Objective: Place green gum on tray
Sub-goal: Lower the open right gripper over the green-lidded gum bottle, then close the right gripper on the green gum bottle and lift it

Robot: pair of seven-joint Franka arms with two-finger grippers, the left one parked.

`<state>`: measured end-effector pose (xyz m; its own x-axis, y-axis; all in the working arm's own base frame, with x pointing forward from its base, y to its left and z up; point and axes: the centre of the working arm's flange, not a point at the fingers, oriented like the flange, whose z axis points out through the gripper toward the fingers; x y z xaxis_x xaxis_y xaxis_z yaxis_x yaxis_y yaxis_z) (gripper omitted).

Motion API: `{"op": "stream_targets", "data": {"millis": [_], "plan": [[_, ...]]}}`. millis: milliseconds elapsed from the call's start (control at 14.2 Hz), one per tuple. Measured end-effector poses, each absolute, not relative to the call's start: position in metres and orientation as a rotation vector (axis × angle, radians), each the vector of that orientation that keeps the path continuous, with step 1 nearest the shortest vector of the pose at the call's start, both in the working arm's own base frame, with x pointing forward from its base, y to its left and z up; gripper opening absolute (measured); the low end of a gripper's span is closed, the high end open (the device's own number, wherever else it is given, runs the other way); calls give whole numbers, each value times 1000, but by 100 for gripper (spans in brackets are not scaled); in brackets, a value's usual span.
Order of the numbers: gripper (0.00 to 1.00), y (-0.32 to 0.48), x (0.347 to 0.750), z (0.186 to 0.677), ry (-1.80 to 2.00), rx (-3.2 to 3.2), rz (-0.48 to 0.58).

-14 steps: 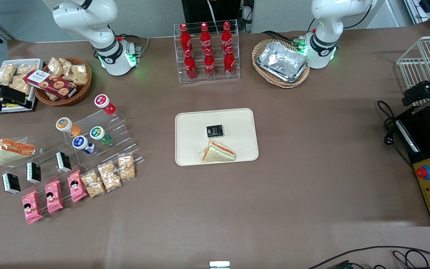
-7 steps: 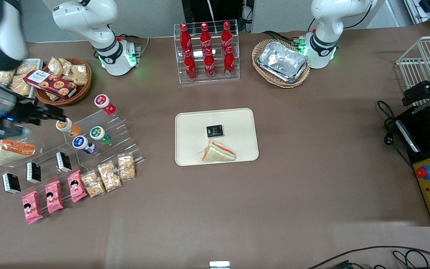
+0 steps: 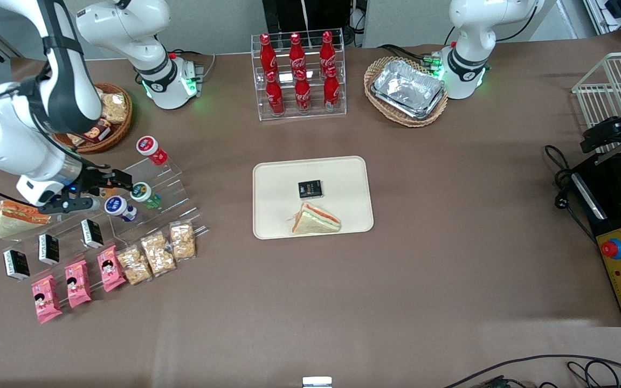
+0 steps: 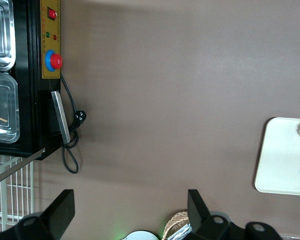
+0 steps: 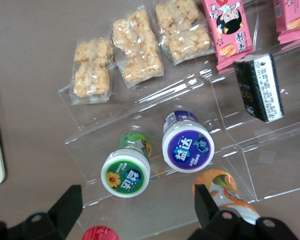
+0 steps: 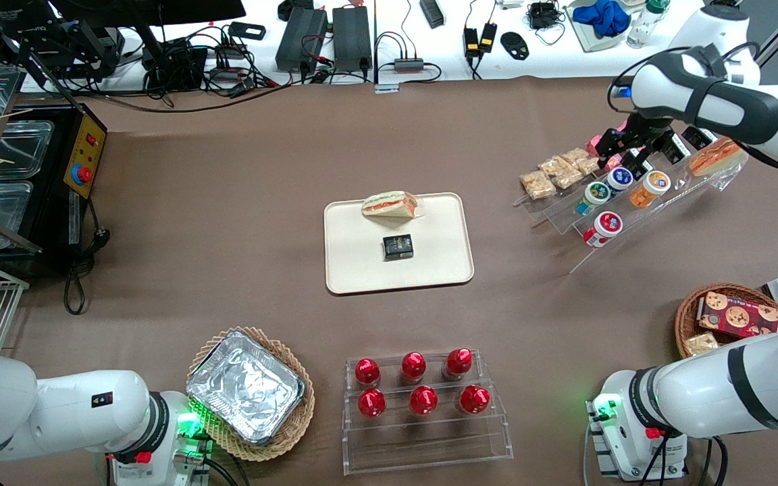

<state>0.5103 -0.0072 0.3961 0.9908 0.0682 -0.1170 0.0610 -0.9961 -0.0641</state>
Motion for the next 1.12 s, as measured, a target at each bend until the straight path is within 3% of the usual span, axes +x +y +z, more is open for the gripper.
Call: {"op": "stream_targets", "data": {"millis": [1125], "plan": [[100, 18, 496, 330, -69, -3087, 212]]}}
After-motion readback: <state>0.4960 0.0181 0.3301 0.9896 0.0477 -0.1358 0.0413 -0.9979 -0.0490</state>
